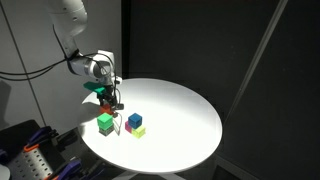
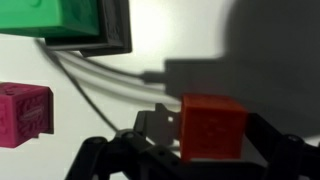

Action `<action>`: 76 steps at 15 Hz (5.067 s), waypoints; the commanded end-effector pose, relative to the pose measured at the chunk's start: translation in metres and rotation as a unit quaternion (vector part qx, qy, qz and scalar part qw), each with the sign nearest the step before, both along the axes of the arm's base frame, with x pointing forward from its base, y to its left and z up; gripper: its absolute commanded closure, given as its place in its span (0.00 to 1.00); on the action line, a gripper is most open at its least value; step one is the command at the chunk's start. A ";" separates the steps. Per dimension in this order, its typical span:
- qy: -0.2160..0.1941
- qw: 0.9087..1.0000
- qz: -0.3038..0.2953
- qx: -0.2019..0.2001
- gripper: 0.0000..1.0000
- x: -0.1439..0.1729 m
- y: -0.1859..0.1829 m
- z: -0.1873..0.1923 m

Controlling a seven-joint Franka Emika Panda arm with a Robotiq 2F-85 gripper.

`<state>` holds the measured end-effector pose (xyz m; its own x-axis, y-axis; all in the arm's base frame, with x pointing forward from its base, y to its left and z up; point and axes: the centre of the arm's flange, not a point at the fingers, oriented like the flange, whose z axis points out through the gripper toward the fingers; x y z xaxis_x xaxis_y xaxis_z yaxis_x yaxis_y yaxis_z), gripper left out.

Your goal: Pick up the orange block and put it on the lime green block

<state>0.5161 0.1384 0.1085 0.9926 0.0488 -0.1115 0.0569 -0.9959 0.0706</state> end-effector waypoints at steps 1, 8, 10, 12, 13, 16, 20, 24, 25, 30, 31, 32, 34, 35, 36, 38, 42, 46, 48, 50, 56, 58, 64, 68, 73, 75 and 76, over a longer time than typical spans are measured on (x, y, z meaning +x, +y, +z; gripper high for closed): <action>0.001 1.000 0.000 -0.004 0.00 0.006 0.001 -0.001; -0.003 1.000 0.003 -0.002 0.00 0.005 0.005 0.008; -0.004 1.000 0.004 -0.002 0.00 0.005 0.006 0.011; -0.006 1.000 0.005 -0.002 0.00 0.005 0.008 0.014; -0.007 1.000 0.006 -0.002 0.00 0.006 0.009 0.014; -0.005 1.000 0.008 -0.003 0.00 0.007 0.012 0.012; -0.002 1.000 0.010 -0.004 0.00 0.006 0.014 0.008; 0.001 1.000 0.010 -0.005 0.00 0.005 0.012 0.005; 0.001 1.000 0.010 -0.005 0.00 0.005 0.011 0.005; 0.003 1.000 0.007 -0.007 0.00 0.006 0.006 0.002; 0.003 1.000 0.006 -0.007 0.00 0.006 0.006 0.001; 0.003 1.000 0.006 -0.008 0.00 0.006 0.005 0.001; 0.004 1.000 0.007 -0.009 0.00 0.006 0.005 0.001; 0.004 1.000 0.007 -0.009 0.00 0.006 0.005 0.000; 0.004 1.000 0.007 -0.009 0.00 0.006 0.006 0.000; 0.004 1.000 0.007 -0.009 0.00 0.005 0.006 0.000; 0.004 1.000 0.007 -0.009 0.00 0.005 0.008 0.002; 0.007 1.000 0.007 -0.009 0.00 0.004 0.008 -0.001; 0.007 1.000 0.007 -0.008 0.00 0.004 0.008 -0.002; 0.008 1.000 0.007 -0.008 0.00 0.004 0.007 -0.002; 0.007 1.000 0.010 -0.008 0.51 0.003 0.007 -0.002; 0.009 1.000 0.012 -0.008 0.67 0.003 0.008 -0.001; 0.012 1.000 0.019 -0.009 0.69 0.002 0.009 0.011; 0.022 0.999 0.020 -0.015 0.69 -0.001 0.009 0.019; 0.028 0.999 0.010 -0.022 0.69 -0.002 0.007 0.038; 0.030 0.999 0.006 -0.026 0.69 -0.002 0.006 0.047; 0.030 0.999 0.005 -0.027 0.69 -0.003 0.005 0.051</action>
<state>0.5171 0.1456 0.1369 0.9835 0.0632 -0.1694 0.0812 -0.9915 0.1013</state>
